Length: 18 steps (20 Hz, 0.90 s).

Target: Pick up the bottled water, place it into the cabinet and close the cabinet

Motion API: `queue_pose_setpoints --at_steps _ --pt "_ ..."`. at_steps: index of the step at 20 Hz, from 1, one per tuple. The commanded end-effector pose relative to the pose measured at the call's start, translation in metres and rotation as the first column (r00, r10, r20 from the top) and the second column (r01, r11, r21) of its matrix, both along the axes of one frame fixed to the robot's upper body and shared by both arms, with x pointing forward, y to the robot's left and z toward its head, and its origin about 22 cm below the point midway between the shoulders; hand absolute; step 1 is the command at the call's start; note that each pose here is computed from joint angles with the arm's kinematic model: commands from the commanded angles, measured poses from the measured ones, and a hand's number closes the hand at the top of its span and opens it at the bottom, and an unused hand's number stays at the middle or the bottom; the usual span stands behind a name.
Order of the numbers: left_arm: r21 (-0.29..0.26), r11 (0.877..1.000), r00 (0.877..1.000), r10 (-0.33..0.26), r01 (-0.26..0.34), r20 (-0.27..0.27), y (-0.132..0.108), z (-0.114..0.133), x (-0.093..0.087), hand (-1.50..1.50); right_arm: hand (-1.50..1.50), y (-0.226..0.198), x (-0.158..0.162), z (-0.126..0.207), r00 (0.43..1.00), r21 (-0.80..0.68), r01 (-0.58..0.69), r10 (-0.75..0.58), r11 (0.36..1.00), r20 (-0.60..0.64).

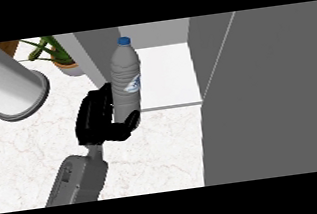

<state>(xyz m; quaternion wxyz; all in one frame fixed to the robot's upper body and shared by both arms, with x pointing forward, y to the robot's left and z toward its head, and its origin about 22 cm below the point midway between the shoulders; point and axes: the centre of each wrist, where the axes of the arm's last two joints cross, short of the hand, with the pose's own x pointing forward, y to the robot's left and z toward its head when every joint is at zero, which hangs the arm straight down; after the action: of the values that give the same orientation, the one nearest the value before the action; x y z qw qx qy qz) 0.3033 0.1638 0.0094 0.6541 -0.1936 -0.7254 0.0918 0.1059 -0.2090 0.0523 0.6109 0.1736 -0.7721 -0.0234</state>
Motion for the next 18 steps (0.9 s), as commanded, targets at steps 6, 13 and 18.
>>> queue_pose_setpoints --at_steps 6,13,18 --pt "0.166 0.985 0.995 0.028 -0.044 0.097 -0.052 0.052 0.038 1.50 -1.50 -0.008 0.002 -0.007 1.000 -0.017 -0.020 0.020 1.000 -0.002" --pt "0.264 0.954 0.987 0.112 -0.140 0.117 -0.062 0.062 0.051 1.50 -1.50 0.011 0.006 -0.012 0.999 0.009 -0.054 0.054 0.999 0.001" --pt "0.327 0.921 0.975 0.180 -0.213 0.128 -0.060 0.058 0.054 1.50 -1.50 0.012 0.008 -0.012 0.997 0.004 -0.080 0.080 0.997 0.003"
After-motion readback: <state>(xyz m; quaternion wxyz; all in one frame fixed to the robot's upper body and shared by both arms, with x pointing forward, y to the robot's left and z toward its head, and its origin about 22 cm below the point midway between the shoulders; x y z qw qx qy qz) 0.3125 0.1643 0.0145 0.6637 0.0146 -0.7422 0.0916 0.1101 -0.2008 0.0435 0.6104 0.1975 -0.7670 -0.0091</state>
